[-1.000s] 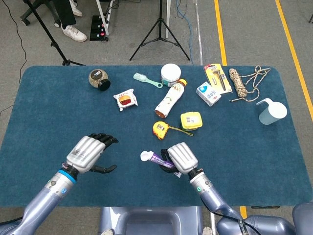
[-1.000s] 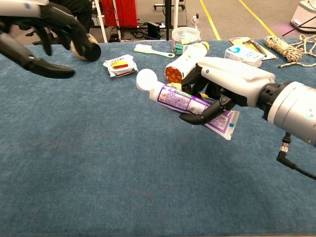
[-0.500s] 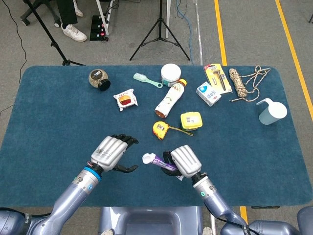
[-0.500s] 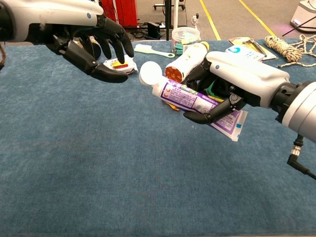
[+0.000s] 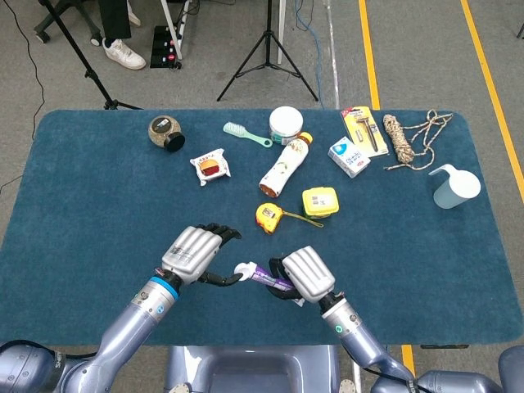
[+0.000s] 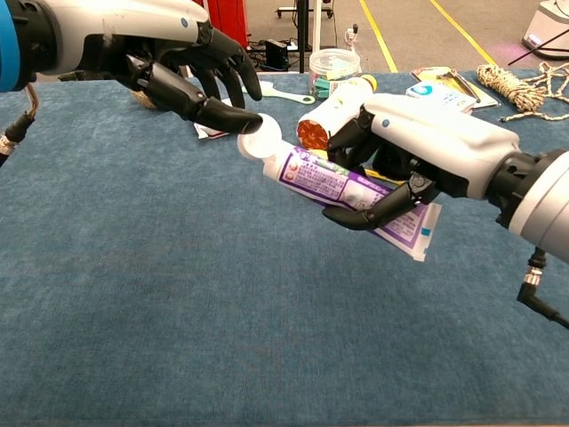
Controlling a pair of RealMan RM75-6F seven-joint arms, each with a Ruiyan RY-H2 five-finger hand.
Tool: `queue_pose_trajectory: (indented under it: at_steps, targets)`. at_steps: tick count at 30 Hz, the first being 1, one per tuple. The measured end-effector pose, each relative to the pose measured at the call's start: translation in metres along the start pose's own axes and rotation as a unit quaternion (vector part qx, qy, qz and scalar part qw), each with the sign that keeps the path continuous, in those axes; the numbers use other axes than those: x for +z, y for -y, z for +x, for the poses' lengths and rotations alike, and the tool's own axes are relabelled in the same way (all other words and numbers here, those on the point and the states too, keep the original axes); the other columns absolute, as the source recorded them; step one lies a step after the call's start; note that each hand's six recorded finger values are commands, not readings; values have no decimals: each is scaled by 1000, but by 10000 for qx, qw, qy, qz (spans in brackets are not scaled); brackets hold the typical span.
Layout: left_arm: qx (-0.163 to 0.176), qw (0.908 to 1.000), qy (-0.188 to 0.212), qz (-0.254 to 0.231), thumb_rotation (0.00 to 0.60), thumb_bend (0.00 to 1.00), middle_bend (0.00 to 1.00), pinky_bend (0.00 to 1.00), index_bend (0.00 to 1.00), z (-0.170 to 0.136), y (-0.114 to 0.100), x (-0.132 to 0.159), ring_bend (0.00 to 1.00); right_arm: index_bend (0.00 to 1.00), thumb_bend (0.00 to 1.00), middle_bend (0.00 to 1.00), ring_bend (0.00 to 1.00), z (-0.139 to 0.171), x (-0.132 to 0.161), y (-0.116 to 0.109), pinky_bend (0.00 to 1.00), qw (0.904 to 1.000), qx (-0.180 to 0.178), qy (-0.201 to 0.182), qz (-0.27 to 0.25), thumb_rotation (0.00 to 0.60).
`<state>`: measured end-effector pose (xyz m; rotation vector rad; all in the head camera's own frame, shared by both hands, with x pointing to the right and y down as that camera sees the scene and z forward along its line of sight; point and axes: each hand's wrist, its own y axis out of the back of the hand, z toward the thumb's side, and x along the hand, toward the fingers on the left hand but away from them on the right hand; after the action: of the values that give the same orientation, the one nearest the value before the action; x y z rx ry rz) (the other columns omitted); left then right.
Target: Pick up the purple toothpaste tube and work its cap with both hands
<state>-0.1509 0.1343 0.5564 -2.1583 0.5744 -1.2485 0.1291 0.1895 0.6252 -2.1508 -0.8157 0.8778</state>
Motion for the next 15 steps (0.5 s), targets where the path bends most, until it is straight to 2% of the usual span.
queue_pose_trajectory:
  at_steps: [15]
  targets:
    - [-52, 9998, -141, -88, 305, 214, 263, 320, 208, 7, 7, -7, 210, 861, 391, 923, 1000, 4, 4, -6, 1000, 9987, -85, -110, -491, 599]
